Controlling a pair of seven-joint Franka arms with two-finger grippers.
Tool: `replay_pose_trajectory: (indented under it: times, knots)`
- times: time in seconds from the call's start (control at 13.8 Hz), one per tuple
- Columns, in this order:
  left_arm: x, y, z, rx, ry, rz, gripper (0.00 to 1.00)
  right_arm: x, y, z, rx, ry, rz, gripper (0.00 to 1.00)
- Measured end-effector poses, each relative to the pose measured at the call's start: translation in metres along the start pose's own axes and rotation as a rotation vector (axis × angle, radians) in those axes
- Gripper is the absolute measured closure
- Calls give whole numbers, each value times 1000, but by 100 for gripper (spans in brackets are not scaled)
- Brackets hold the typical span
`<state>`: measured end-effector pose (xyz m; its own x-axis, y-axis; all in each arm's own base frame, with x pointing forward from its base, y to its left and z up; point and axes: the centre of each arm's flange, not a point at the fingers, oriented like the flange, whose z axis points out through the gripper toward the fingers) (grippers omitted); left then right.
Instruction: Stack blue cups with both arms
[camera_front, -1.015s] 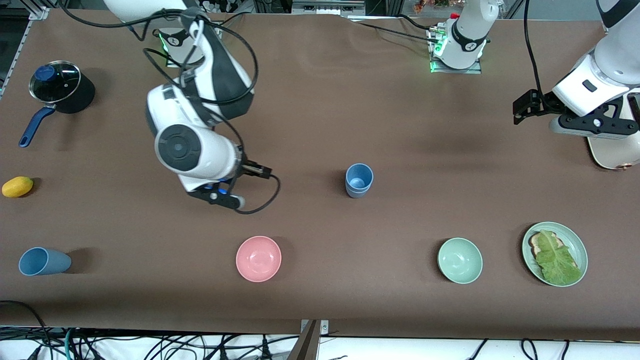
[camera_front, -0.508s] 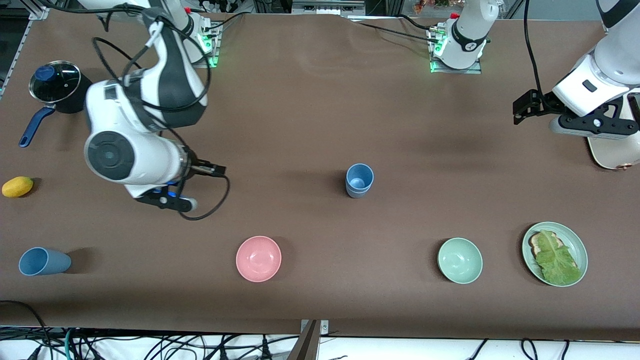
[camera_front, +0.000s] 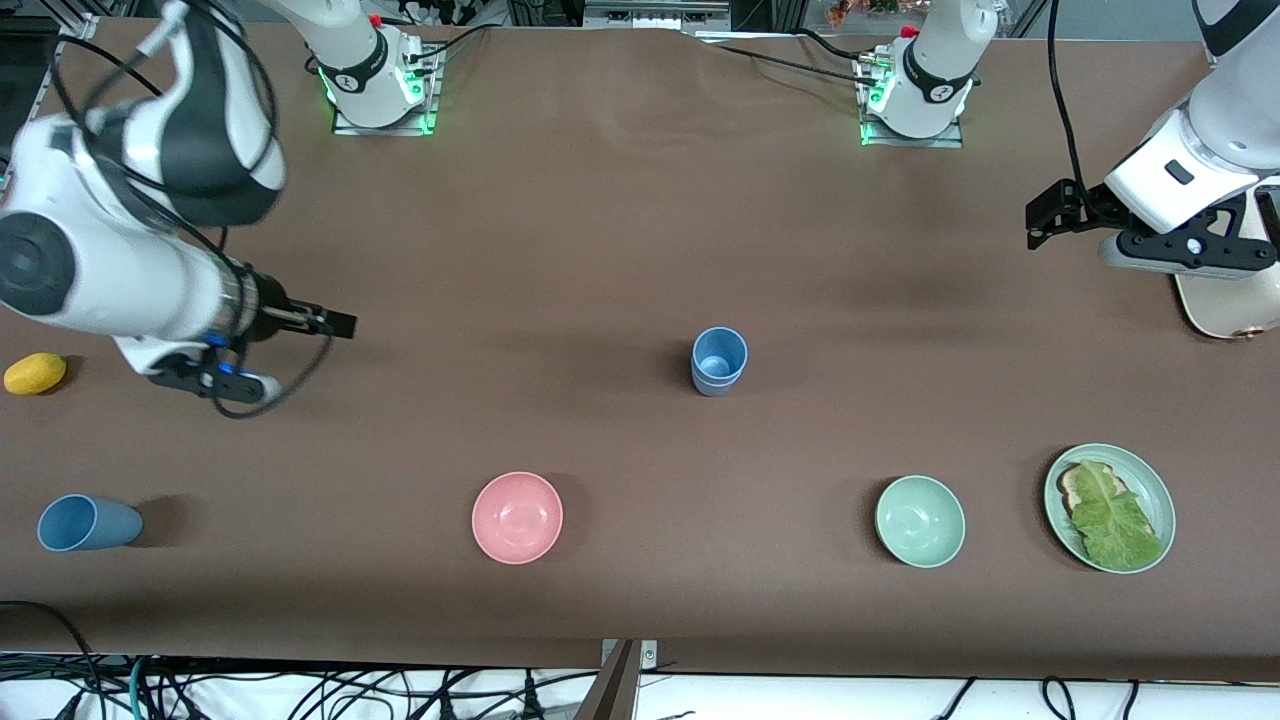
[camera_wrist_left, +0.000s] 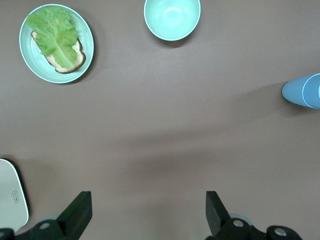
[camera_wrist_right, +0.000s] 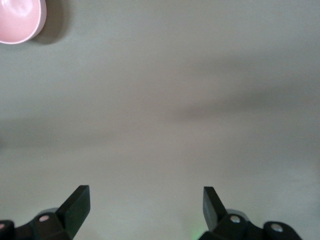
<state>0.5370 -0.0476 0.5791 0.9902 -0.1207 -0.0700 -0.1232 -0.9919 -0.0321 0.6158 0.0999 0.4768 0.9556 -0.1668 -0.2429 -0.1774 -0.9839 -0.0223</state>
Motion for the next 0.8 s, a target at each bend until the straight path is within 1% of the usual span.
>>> replay_pose_trajectory:
  times: [0.15,0.29,0.36,0.44,0.51,0.58,0.65,0.8]
  knots:
    - [0,0,0,0,0,0,0,-9,39,-13,30,28,-69,0]
    - [0,0,0,0,0,0,0,-21,72,-39,53,73,-90,0]
    - [0,0,0,0,0,0,0,-30,82,-52,39,97,-89,0]
    - [0,0,0,0,0,0,0,-40,88,-63,8,111,-91,0]
    - [0,0,0,0,0,0,0,-50,92,-72,-22,113,-95,0]
    - [0,0,0,0,0,0,0,-62,96,-81,-39,111,-95,0]
    - [0,0,0,0,0,0,0,-72,100,-90,-42,113,-93,0]
    - [0,0,0,0,0,0,0,-85,105,-106,-42,140,-89,0]
